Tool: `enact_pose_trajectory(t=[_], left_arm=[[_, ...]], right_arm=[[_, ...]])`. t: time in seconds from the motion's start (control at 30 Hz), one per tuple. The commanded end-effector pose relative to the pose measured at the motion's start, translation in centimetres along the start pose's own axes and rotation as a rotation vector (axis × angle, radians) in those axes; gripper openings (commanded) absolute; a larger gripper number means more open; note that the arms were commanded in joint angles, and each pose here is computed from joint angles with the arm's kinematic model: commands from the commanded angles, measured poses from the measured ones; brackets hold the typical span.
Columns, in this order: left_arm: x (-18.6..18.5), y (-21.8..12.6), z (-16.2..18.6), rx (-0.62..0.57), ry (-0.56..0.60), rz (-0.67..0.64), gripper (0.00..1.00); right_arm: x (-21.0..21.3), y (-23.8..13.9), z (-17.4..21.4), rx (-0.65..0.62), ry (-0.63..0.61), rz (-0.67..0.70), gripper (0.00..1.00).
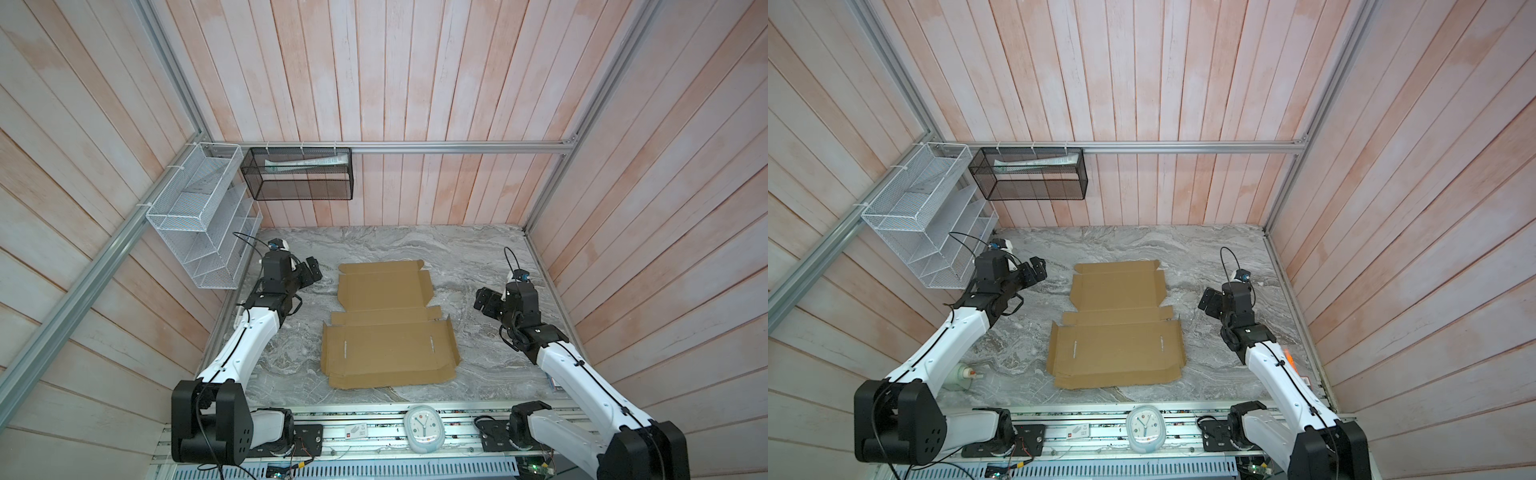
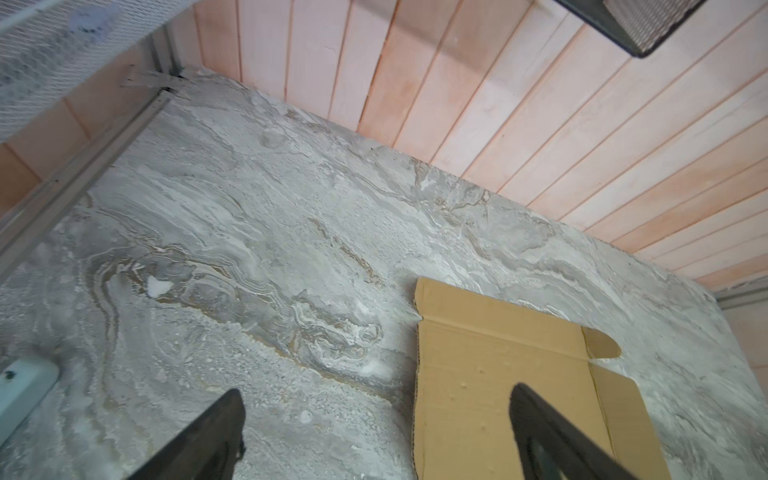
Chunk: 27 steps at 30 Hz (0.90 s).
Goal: Fold the paper box
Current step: 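Reach both grippers forward to the far corners of the cardboard blank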
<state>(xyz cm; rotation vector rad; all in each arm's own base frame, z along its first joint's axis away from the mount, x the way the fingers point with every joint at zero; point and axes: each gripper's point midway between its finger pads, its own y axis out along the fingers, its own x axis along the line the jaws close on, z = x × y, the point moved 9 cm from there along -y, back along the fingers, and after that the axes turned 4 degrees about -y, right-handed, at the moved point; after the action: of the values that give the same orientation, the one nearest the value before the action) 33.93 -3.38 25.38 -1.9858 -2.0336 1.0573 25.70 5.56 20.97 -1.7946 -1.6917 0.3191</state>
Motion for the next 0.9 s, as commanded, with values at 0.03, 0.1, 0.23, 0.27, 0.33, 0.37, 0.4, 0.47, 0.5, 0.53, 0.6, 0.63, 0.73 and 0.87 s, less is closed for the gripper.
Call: enact_pose_trajectory(t=[0.03,0.1,0.23,0.27,0.33,0.37,0.4,0.47,0.5,0.53,0.6,0.63,0.73,0.87], left_arm=[[-3.5,1.2,0.5,0.109,0.091,0.085,1.0],[-4.9,2.1,0.6,0.151,0.129,0.105,1.0],[-7.3,4.3,1.3,0.255,0.208,0.137,1.0],[-7.9,4.8,1.6,0.281,0.232,0.142,1.0],[-9.0,5.9,2.1,0.327,0.273,0.145,1.0],[-9.3,6.3,2.4,0.345,0.288,0.148,1.0],[-9.7,6.8,2.6,0.36,0.303,0.149,1.0],[-10.3,7.4,3.1,0.388,0.319,0.148,1.0],[-10.5,7.8,3.3,0.399,0.323,0.15,1.0],[-10.7,8.0,3.5,0.407,0.328,0.153,1.0],[-11.0,8.4,3.7,0.414,0.332,0.161,1.0],[-11.1,8.7,3.8,0.419,0.334,0.164,1.0],[-11.4,9.4,4.0,0.43,0.338,0.174,0.93],[-11.4,10.4,4.5,0.459,0.337,0.175,0.79]], right_arm=[[2.8,-0.1,1.3,0.13,-0.022,-0.026,0.67],[4.2,-0.1,1.7,0.164,-0.042,-0.045,0.62],[6.5,-0.1,2.7,0.236,-0.088,-0.064,0.56],[6.8,0.0,3.0,0.256,-0.099,-0.061,0.54],[7.2,0.4,3.7,0.301,-0.112,-0.064,0.51],[7.3,0.6,4.2,0.324,-0.114,-0.068,0.5],[7.4,0.8,4.5,0.34,-0.118,-0.072,0.5],[7.5,1.1,5.3,0.372,-0.123,-0.082,0.49],[7.4,1.3,5.6,0.387,-0.124,-0.083,0.48],[7.5,1.5,5.9,0.404,-0.125,-0.083,0.47],[7.7,1.5,6.2,0.426,-0.124,-0.092,0.46],[7.9,1.5,6.3,0.437,-0.126,-0.102,0.44],[9.0,1.1,6.6,0.455,-0.143,-0.128,0.37],[10.0,0.5,7.4,0.482,-0.168,-0.133,0.35]])
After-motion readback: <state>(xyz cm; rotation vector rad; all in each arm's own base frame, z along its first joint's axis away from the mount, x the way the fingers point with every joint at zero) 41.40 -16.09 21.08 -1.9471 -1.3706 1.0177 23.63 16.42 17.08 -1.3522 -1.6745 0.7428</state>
